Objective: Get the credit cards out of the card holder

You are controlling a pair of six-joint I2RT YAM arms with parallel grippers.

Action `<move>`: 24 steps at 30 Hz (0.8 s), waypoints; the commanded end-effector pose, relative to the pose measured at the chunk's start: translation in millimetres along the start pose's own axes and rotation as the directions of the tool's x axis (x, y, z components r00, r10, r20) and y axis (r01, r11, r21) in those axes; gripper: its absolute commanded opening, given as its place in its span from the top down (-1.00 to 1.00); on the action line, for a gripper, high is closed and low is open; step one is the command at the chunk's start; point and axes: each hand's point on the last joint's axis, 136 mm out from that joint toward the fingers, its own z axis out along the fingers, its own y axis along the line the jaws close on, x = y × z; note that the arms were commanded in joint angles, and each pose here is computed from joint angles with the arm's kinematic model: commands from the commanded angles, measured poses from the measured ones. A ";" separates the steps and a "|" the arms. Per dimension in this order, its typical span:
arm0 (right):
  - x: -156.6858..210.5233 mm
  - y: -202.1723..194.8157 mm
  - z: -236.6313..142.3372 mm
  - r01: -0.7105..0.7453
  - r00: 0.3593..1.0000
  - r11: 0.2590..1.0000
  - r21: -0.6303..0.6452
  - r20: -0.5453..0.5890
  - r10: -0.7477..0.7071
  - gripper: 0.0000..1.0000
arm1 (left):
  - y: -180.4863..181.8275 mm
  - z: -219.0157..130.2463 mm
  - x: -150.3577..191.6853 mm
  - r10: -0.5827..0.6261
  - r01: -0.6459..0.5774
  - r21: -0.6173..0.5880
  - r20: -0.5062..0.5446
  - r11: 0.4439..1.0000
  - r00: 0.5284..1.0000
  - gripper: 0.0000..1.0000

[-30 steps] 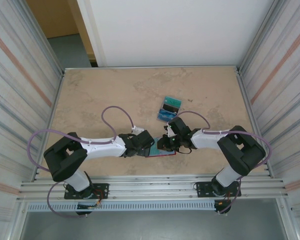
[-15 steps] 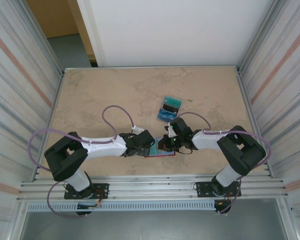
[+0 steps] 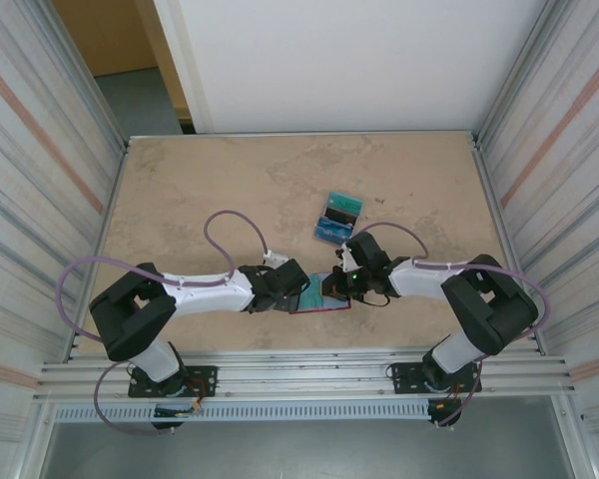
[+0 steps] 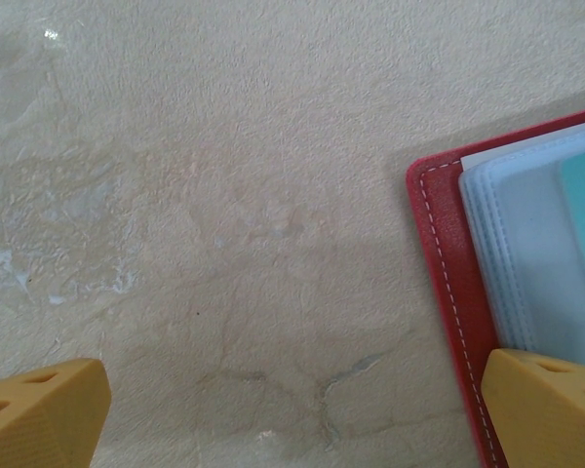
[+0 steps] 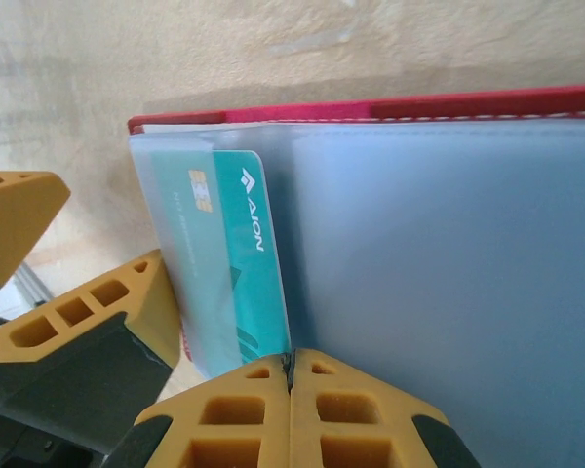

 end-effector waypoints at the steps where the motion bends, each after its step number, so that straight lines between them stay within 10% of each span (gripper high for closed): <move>1: 0.2 -7.8 -9.3 0.012 1.000 0.999 0.050 0.011 -0.013 1.00 | 3.0 3.8 6.3 0.022 -0.023 -0.032 -0.034 0.999 0.999 -0.97; 24: -3.2 -10.0 -18.9 -0.002 0.998 0.997 0.076 0.055 -0.002 1.00 | -22.2 -27.7 -42.4 0.102 -0.104 0.020 0.102 0.994 0.990 -0.98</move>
